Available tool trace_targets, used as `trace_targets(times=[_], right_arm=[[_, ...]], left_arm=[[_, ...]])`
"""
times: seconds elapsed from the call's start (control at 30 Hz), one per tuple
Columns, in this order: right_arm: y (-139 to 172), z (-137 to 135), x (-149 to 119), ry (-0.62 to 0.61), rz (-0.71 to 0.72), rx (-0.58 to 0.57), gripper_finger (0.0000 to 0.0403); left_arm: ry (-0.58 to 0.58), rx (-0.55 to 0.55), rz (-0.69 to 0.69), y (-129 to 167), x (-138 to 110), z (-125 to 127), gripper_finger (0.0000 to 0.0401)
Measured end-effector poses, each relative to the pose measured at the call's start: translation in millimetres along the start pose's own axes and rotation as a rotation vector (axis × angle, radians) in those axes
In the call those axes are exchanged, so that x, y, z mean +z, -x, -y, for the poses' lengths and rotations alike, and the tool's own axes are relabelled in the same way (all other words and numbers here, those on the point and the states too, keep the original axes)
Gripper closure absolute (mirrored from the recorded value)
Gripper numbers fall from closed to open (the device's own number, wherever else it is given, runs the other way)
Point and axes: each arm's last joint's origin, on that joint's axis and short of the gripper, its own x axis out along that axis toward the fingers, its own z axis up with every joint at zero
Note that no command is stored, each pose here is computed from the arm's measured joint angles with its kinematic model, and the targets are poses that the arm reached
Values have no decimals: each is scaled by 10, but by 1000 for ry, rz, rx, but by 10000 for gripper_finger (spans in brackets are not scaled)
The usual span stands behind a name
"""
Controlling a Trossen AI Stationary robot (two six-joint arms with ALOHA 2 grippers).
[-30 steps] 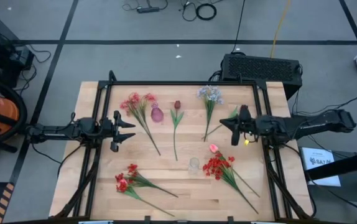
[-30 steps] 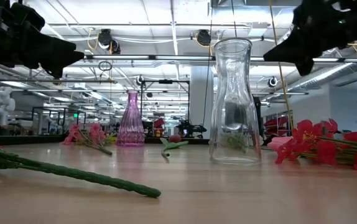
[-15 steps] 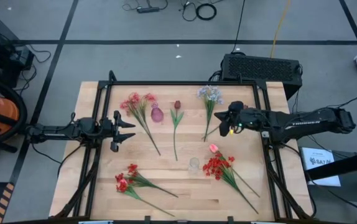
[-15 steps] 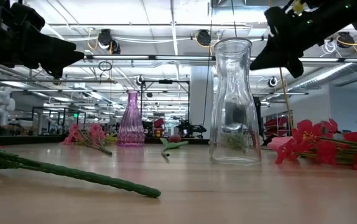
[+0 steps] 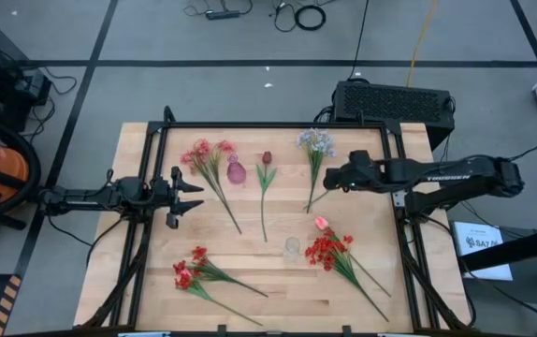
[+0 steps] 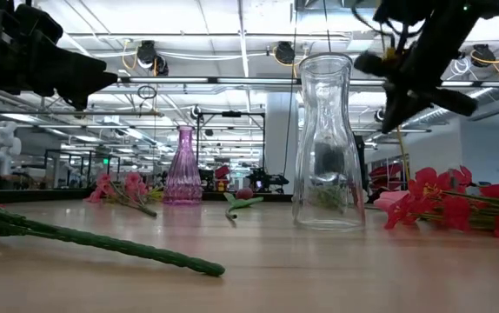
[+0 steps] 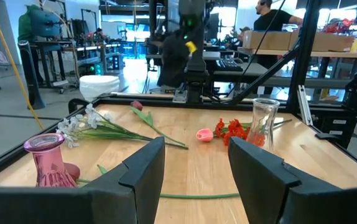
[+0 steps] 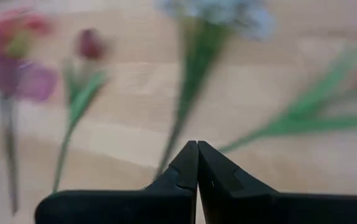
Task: Sort flowers into vase by color
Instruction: Put the right dark red tulip into the transparent flower vase
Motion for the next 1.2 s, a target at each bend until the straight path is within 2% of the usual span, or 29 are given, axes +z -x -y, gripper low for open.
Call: trace_targets(times=[0.2,0.43,0.63,1.0,1.2], right_arm=[[-187,113,27,-253,10,-216,403],[-384,108,58,-486,35,-299,402],[-538,94,29,-516,-22,-358,373],[-851,97,64,-602,-40,-434,264],[-1025,155,170,-647,-74,-480,248]], left_arm=[[0,0,0,0,0,0,217],[0,0,0,0,-1,0,217],[0,0,0,0,0,0,217],[0,0,-1,0,-1,0,217],[0,0,-1,0,-1,0,217]])
